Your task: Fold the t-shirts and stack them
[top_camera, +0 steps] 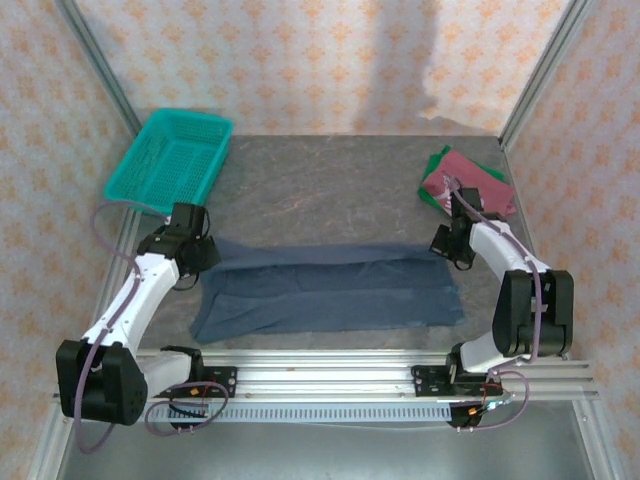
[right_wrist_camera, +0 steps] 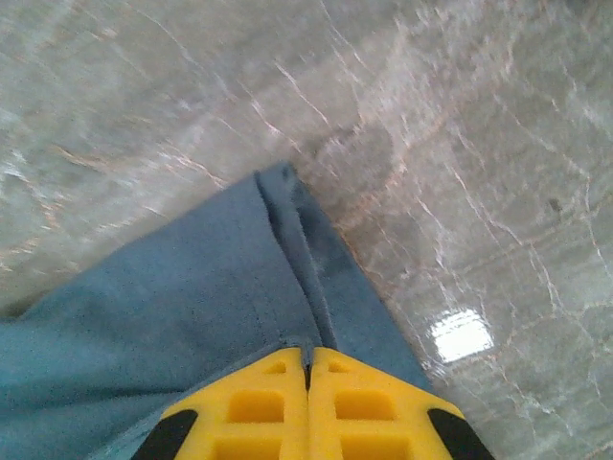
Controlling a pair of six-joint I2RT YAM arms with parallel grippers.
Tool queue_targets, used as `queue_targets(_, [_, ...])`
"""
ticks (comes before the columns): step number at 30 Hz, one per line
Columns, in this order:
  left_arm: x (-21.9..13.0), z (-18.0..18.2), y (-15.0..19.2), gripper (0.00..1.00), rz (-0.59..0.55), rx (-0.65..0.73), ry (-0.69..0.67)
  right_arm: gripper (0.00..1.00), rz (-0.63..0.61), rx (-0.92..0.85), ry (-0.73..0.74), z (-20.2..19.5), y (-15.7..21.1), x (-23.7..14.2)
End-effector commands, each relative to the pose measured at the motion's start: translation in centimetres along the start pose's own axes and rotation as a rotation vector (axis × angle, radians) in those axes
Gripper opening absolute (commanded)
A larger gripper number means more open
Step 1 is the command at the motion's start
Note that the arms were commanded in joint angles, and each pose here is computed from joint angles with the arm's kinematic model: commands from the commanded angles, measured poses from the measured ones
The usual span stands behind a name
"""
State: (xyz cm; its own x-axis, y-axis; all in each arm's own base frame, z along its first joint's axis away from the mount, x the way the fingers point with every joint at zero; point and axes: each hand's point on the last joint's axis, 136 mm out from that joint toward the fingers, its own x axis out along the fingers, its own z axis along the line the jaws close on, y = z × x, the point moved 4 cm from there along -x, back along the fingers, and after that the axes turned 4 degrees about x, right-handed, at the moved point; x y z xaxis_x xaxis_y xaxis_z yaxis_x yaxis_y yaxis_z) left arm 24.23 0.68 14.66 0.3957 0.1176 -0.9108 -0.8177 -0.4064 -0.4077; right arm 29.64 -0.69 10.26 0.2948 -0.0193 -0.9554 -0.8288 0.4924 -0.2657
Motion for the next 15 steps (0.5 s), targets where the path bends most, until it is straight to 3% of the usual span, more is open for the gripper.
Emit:
queue_targets(1, [0.2, 2.5, 2.4, 0.00, 0.035, -0.111, -0.122, 0.00, -0.010, 0.033, 0.075, -1.7, 0.6, 0.0])
queue_targets(13, [2.2, 3.9, 7.2, 0.01, 0.125, -0.206, -0.162, 0.00, 0.059, 0.109, 0.183, -4.4, 3.9, 1.7])
queue_targets(14, [2.3, 4.0, 7.4, 0.08, 0.138, -0.213, -0.170, 0.04, 0.059, 0.117, 0.196, -4.6, 3.9, 1.7])
queue_targets(15, [2.3, 3.8, 7.4, 0.19, 0.149, -0.218, -0.166, 0.14, 0.063, 0.124, 0.199, -4.7, 4.0, 1.7])
